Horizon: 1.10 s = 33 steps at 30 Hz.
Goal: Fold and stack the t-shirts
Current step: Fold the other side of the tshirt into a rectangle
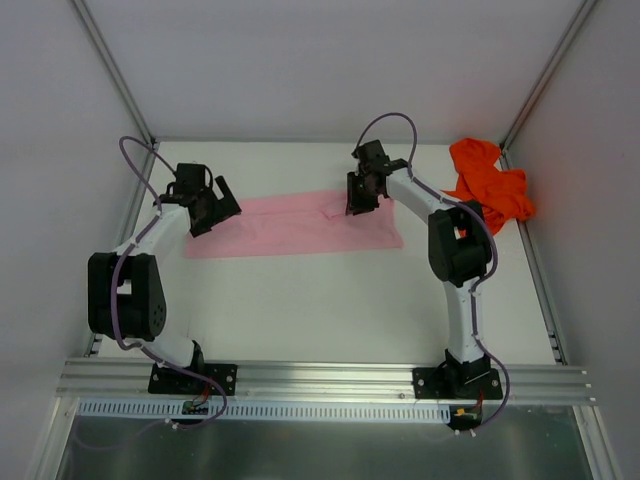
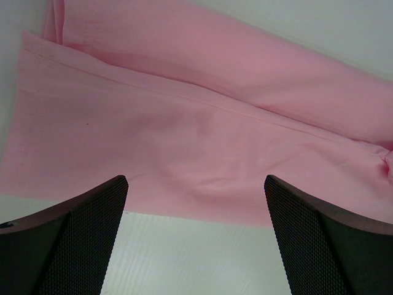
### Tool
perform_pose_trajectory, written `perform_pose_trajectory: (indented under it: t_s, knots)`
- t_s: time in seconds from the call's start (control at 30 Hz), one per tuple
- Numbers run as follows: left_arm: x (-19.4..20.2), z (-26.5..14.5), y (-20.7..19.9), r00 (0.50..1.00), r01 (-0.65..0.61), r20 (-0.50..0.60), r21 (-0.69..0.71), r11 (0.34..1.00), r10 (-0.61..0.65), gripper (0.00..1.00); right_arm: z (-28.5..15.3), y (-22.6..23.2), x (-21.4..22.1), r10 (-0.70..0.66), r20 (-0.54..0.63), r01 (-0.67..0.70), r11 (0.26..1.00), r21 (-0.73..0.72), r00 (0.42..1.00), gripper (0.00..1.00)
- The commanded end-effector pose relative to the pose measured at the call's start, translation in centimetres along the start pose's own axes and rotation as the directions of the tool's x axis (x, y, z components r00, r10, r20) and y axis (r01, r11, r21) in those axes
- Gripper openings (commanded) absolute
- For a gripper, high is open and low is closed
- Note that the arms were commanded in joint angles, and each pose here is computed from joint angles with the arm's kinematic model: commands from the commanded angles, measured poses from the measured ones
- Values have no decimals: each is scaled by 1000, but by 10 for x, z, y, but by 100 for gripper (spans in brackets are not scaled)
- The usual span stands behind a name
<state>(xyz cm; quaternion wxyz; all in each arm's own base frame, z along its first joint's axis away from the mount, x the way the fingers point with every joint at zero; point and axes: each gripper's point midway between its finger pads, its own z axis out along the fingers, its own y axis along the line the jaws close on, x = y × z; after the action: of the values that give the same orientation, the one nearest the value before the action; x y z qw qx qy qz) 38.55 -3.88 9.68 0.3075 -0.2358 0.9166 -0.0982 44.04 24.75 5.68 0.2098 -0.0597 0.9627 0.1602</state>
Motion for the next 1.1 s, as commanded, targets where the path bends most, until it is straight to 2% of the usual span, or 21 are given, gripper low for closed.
perform_pose_trajectory:
  t_s: [0.0, 0.3, 0.6, 0.77, 0.87, 0.93, 0.97, 1.0, 1.07]
  knots:
    - [-9, 2, -6, 1000, 3, 17, 12, 1000, -3, 94, 0, 0, -16, -19, 32, 19, 1000, 15, 999, 27]
    - [-13, 9, -7, 1000, -8, 3, -3, 1000, 8, 94, 20, -2, -19, -27, 17, 26, 999, 34, 1000, 26]
    - [-9, 20, -8, 999, -15, -31, -2, 1000, 15, 94, 25, 8, -55, -43, 101, 42, 999, 14, 994, 28]
    - [-5, 25, -6, 999, -15, -48, -7, 1000, 14, 94, 12, 24, -88, -56, 202, 63, 998, -29, 978, 37]
    - [-6, 24, -6, 999, -15, -46, -7, 1000, 14, 94, -8, 19, -94, -14, 216, 8, 1000, 27, 976, 38]
    - [-7, 23, -8, 999, -11, -40, -3, 1000, 11, 94, -16, 10, -82, 27, 197, -40, 997, 62, 980, 40]
    - [-9, 22, -8, 999, -10, -34, -1, 1000, 10, 94, -34, 9, -88, 35, 244, -55, 996, 75, 969, 40]
    - [-7, 22, -8, 999, -9, -38, -1, 1000, 9, 94, -26, -1, -67, 50, 207, -71, 993, 98, 977, 41]
    - [-8, 22, -10, 999, -7, -36, 7, 1000, 7, 94, -38, -3, -62, 82, 233, -107, 990, 95, 969, 43]
